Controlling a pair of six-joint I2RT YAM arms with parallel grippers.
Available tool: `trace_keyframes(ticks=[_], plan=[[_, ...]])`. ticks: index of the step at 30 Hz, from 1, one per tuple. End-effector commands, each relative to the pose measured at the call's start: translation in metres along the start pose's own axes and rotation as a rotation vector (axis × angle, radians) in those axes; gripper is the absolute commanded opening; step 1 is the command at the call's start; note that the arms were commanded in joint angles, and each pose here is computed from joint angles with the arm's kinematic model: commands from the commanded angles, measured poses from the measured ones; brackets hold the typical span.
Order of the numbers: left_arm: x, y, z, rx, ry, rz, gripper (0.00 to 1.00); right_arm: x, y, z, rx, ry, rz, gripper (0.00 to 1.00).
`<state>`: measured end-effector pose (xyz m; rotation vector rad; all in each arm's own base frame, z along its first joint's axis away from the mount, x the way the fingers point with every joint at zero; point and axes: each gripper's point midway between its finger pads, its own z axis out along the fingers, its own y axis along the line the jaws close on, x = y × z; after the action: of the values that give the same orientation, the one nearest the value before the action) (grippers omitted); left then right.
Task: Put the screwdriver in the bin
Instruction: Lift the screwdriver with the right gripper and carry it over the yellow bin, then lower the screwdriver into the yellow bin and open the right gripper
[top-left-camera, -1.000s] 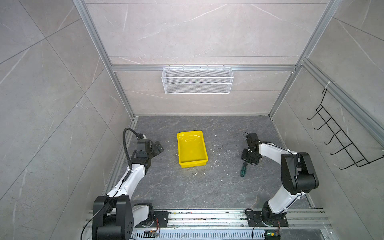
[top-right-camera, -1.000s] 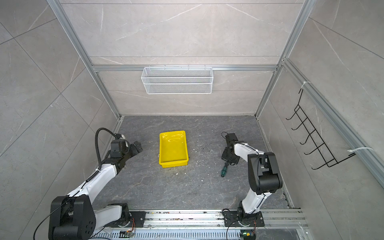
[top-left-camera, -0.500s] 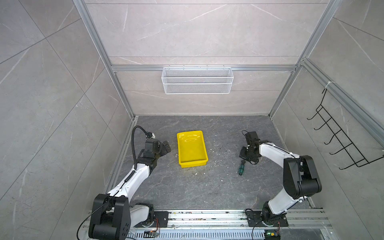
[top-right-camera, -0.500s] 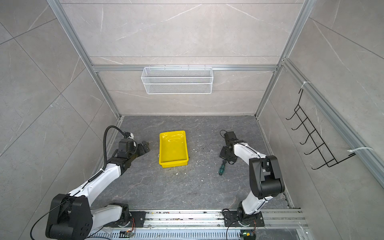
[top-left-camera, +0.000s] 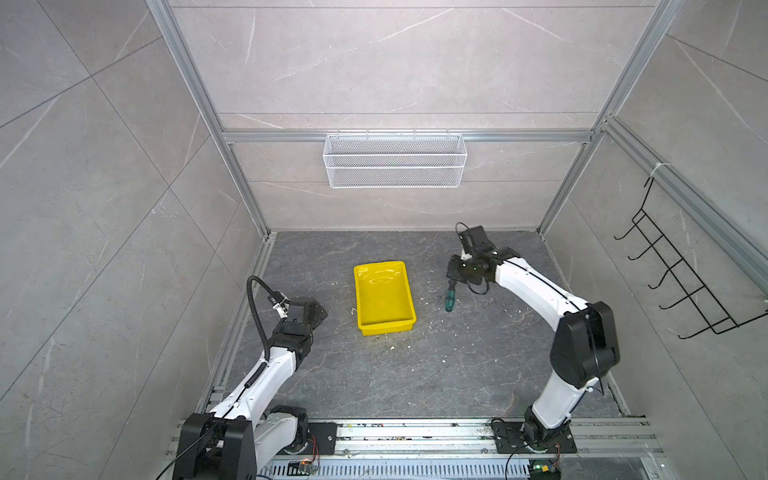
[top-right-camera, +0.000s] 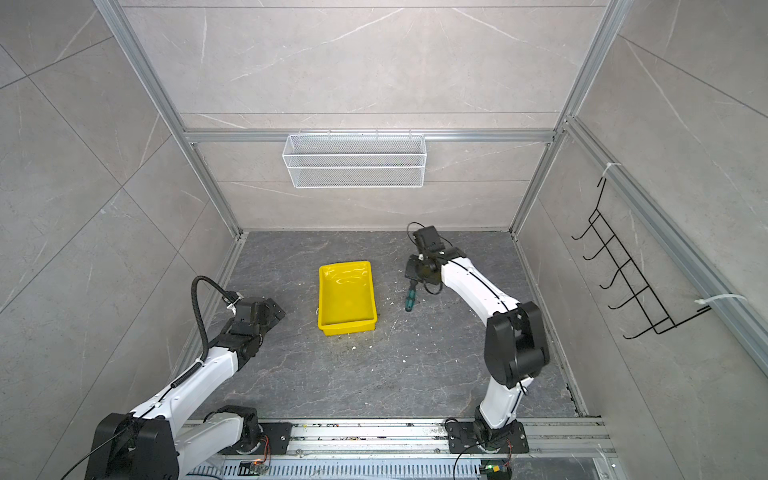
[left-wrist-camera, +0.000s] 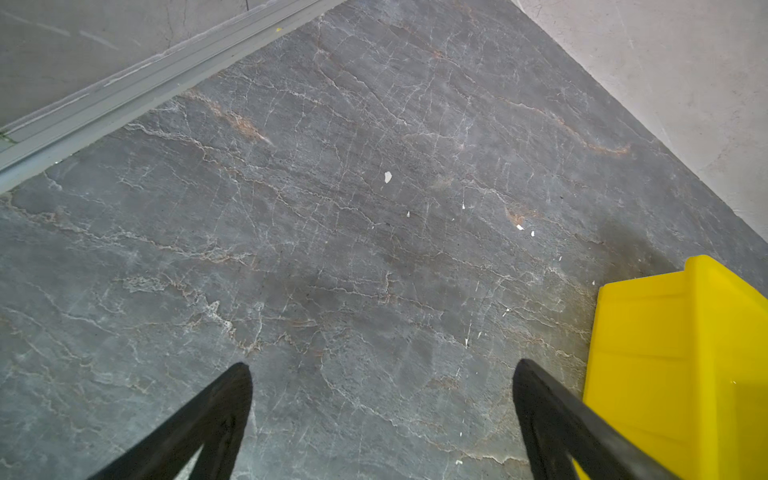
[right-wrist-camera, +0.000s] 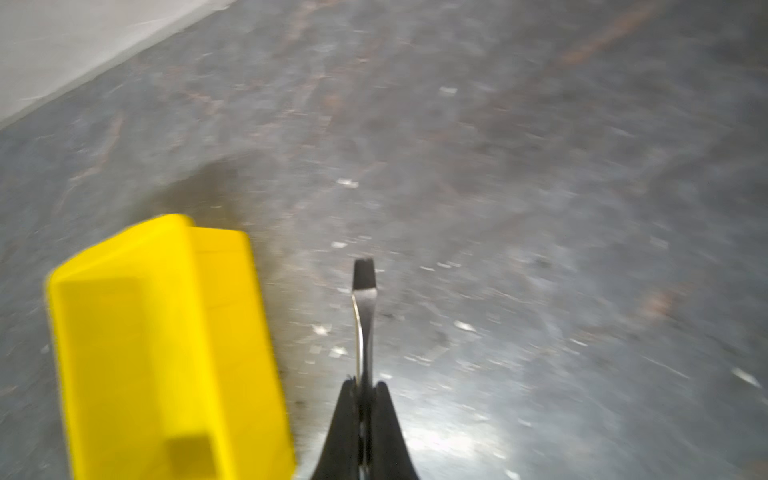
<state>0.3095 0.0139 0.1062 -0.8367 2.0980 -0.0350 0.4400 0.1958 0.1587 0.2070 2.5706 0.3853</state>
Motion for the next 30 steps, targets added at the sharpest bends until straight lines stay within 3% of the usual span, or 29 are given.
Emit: trace_keyframes(ticks=[1,7,13,19,27,29,30], plan=[[-0.019,-0.009,-0.004,0.035,-0.071,-0.048,1.0,0.019,0.046,0.024,0.003,0.072,-0.09,0.0],[-0.01,-0.022,0.004,0.09,-0.031,-0.031,0.99,0.034,0.131,0.055,-0.052,0.105,-0.227,0.0],[-0.01,-0.028,0.007,0.09,-0.002,-0.007,0.98,0.069,0.176,0.092,-0.068,0.191,-0.284,0.0],[-0.008,-0.028,0.009,0.092,0.003,-0.013,0.98,0.095,0.178,0.122,-0.051,0.275,-0.286,0.0],[-0.009,-0.03,0.009,0.097,0.007,-0.007,0.97,0.099,0.182,0.128,-0.081,0.281,-0.267,0.0],[-0.009,-0.03,0.009,0.092,0.004,-0.006,0.97,0.099,0.183,0.126,-0.086,0.284,-0.27,0.09],[-0.009,-0.029,0.009,0.088,0.002,-0.006,0.97,0.098,0.183,0.122,-0.085,0.285,-0.273,0.19]])
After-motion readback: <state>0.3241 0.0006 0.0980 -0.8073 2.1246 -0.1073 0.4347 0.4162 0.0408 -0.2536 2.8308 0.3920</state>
